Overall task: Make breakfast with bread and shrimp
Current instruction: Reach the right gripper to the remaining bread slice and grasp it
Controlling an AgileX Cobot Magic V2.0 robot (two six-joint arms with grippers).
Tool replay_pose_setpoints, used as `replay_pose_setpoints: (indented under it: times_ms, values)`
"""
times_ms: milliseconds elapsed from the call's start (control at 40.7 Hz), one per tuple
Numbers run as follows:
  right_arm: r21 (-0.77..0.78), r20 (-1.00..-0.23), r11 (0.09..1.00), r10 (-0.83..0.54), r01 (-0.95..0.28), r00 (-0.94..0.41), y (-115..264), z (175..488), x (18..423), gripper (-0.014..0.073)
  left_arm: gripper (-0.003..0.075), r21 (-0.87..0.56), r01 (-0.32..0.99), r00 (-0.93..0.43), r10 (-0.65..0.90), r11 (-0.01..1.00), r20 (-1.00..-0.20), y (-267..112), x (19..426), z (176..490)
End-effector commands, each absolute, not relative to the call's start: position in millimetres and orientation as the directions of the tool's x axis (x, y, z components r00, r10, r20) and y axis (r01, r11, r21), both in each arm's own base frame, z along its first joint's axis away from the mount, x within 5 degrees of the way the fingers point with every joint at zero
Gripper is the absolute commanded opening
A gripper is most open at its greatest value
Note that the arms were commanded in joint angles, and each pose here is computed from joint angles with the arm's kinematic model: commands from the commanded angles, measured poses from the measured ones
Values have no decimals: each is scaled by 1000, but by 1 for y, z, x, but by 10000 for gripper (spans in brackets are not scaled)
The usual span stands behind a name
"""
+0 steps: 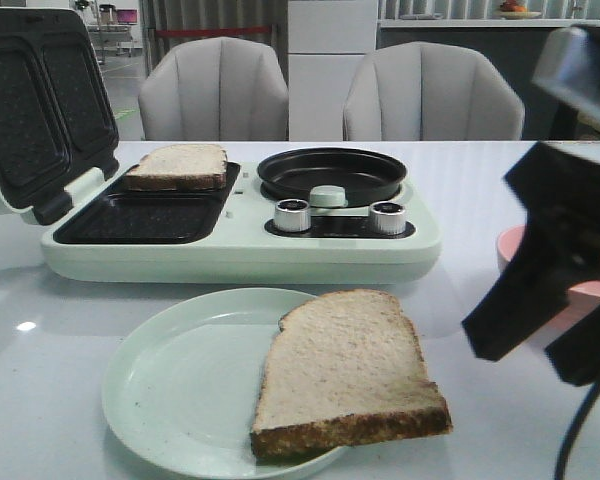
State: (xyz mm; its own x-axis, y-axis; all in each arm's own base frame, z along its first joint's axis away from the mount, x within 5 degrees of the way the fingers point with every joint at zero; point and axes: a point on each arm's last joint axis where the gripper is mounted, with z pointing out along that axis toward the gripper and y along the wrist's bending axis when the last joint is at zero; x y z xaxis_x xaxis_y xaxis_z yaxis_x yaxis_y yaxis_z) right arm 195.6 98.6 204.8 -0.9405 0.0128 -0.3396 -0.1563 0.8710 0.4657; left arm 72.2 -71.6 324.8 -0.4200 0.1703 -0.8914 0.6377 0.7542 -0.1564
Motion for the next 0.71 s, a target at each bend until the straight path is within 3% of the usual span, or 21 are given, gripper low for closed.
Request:
replay_pose_setpoints:
  times_ms: [0,687]
  values:
    - [504,-371,854,78,-130,-925,107,206,213,498,456,-174,647,-356,93,742,-930,-75,75,341]
    - [549,-242,827,17,-123,-970,139,180,280,498,456,-174,647,-356,93,742,-930,-75,75,341]
